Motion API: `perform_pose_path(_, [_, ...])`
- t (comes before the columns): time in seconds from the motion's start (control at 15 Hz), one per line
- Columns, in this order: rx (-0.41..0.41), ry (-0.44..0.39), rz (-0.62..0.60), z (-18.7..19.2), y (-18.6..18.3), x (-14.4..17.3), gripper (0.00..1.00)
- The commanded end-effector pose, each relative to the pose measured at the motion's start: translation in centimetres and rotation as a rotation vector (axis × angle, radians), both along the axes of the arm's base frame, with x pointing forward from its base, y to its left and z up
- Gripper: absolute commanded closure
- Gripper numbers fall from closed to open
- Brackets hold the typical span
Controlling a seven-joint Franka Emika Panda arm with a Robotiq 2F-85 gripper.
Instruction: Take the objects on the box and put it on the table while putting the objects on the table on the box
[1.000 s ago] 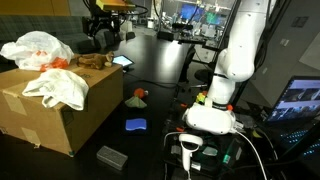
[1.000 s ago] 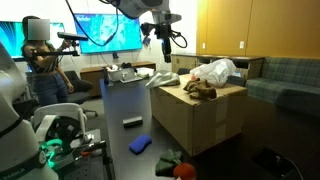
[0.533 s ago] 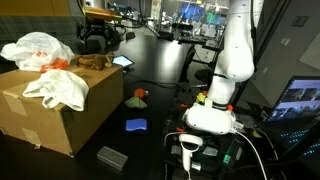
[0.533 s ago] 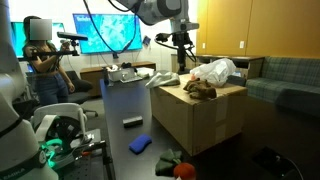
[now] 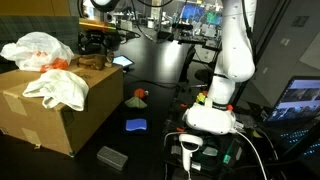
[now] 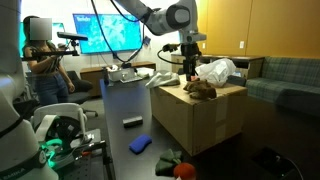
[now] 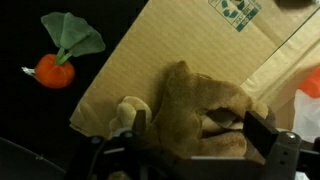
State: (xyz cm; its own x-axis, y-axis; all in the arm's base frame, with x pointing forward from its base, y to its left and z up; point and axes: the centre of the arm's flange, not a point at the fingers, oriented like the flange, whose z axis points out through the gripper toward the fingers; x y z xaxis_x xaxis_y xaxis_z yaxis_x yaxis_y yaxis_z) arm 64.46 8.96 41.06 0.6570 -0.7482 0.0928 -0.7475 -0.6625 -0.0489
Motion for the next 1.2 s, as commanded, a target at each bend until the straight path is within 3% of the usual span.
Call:
perform_pose_path(0.0, [-0.008, -0.022, -0.091, -1.1, -0.7, 1.3, 0.0])
perform_pose_path(0.53, [-0.028, -0.027, -0.225, -4.1, -3.0, 2.0, 0.0])
perform_pose_path(0.6, [-0.03, -0.027, -0.234, -4.3, -3.0, 2.1, 0.1])
perform_pose_path(0.67, [-0.032, -0.022, -0.24, -4.4, -3.1, 2.1, 0.26])
perform_pose_path(1.13, [-0.046, -0.018, -0.269, -4.4, -3.2, 1.5, 0.8])
